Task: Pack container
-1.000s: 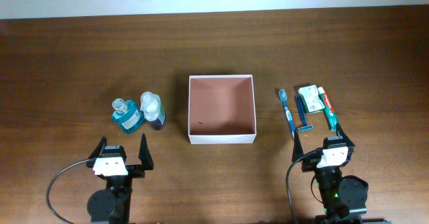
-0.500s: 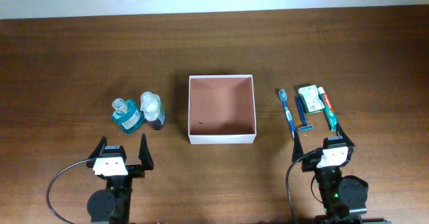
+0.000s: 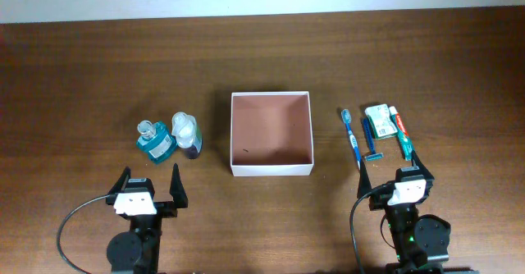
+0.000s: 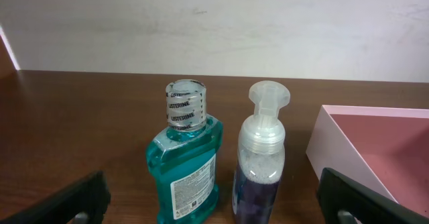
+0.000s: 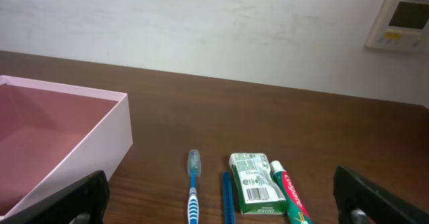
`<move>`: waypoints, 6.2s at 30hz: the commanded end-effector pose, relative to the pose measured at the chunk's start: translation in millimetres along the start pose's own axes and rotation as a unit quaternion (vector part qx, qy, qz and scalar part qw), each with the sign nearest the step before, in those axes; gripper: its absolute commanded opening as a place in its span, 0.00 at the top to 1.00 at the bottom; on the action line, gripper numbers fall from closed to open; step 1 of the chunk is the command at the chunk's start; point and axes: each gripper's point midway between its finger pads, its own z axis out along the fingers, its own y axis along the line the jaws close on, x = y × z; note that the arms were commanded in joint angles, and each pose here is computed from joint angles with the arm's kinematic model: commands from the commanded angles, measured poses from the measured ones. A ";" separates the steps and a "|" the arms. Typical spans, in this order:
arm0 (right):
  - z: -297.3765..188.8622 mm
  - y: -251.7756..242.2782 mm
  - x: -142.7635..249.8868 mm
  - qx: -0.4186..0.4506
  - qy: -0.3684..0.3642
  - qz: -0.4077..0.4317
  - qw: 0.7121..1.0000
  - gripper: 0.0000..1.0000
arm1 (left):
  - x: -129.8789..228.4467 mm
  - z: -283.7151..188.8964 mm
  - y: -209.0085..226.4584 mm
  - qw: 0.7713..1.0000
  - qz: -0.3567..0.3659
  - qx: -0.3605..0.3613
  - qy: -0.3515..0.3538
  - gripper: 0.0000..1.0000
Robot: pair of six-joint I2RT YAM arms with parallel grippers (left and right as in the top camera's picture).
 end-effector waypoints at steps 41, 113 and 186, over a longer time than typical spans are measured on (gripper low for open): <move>-0.4 -0.9 0.8 0.001 -0.001 0.001 1.000 0.02 | -132.2 10.7 -49.0 0.907 -0.040 0.100 0.408 0.00; -0.3 -0.9 0.9 0.001 -0.001 0.001 1.000 0.02 | -17.4 106.7 10.2 0.828 -0.090 -0.120 0.540 0.45; -0.3 -0.9 0.9 0.001 -0.001 0.001 1.000 0.02 | -223.6 82.5 -16.2 0.929 -0.119 0.020 0.349 0.75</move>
